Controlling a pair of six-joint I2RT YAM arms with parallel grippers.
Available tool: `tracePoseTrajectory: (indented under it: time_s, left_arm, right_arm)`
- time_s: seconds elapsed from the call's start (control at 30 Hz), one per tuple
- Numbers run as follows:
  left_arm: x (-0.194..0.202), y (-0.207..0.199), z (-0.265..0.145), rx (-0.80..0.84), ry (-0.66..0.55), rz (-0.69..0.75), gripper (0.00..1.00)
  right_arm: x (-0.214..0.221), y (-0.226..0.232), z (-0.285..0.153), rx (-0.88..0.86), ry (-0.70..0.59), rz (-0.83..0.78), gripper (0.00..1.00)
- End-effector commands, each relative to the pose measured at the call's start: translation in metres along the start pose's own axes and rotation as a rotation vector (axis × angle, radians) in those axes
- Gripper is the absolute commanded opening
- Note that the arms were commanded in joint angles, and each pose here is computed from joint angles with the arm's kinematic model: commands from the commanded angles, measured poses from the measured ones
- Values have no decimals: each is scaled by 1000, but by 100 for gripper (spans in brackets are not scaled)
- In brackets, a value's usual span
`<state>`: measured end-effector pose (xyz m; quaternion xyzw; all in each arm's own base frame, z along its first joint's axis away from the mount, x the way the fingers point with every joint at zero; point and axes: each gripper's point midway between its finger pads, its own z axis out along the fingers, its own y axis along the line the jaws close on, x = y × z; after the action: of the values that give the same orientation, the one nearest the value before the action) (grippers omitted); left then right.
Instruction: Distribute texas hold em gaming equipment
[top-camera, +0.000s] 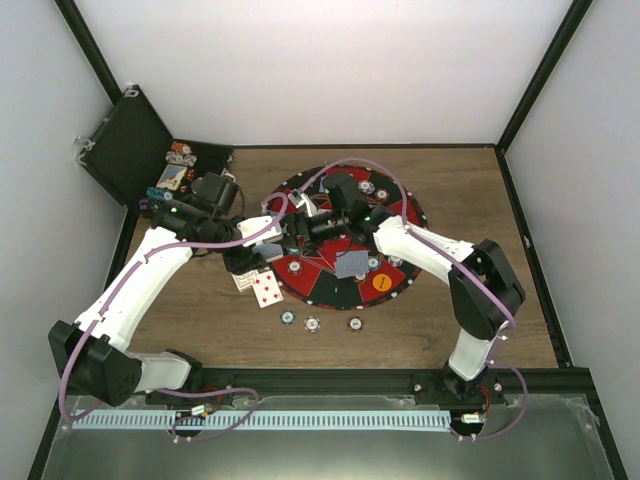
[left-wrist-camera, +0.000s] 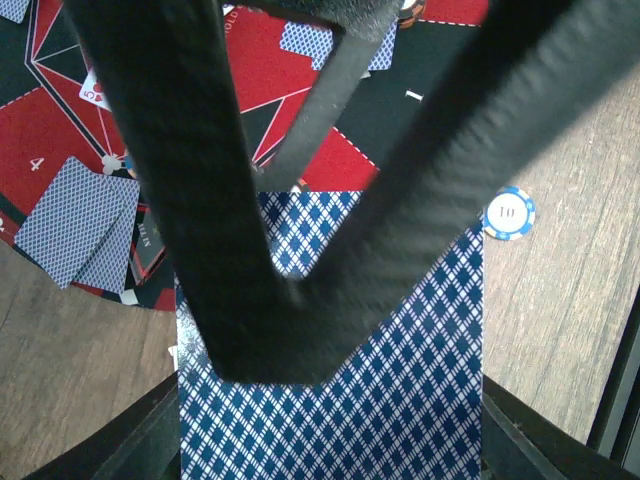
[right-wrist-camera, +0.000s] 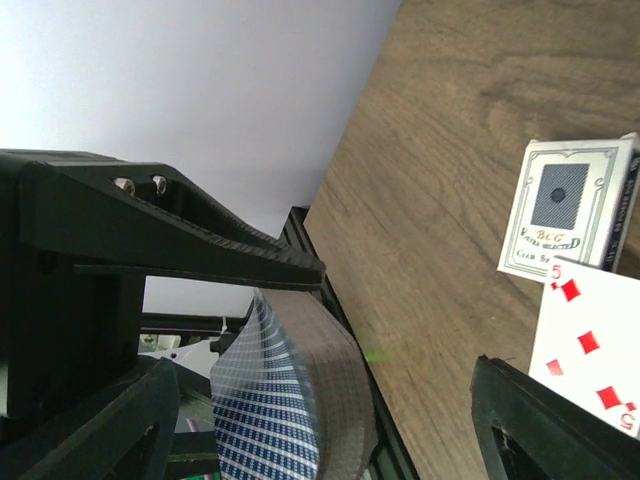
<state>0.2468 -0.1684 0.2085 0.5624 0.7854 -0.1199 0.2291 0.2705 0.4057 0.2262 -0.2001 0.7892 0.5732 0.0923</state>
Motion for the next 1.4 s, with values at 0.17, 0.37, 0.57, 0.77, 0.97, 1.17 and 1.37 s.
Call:
tracePoseTrajectory:
  time_s: [0.17, 0.37, 0.57, 0.77, 0.97, 1.17, 1.37]
  left_arm:
    - [-13, 1, -7, -7, -47, 26, 5]
    - [-13, 0, -8, -7, -45, 26, 4]
    - [-13, -1, -10, -6, -48, 27, 4]
    - [-14, -1, -13, -16, -49, 32, 5]
    - [-14, -2, -10, -11, -49, 31, 4]
    - [-13, 0, -7, -11, -41, 29, 5]
    - [-11, 1, -3, -19, -34, 30, 5]
  right_arm:
    - [11, 9, 24, -65, 72, -4, 76]
    - [15, -4, 34, -62, 109, 13, 71]
    - [8, -25, 25, -32, 90, 47, 65]
    - [1, -50, 1, 15, 50, 87, 58]
    - [2, -49, -10, 26, 34, 89, 52]
    - [-4, -18, -25, -8, -14, 53, 39]
    - [-6, 2, -36, -28, -47, 38, 9]
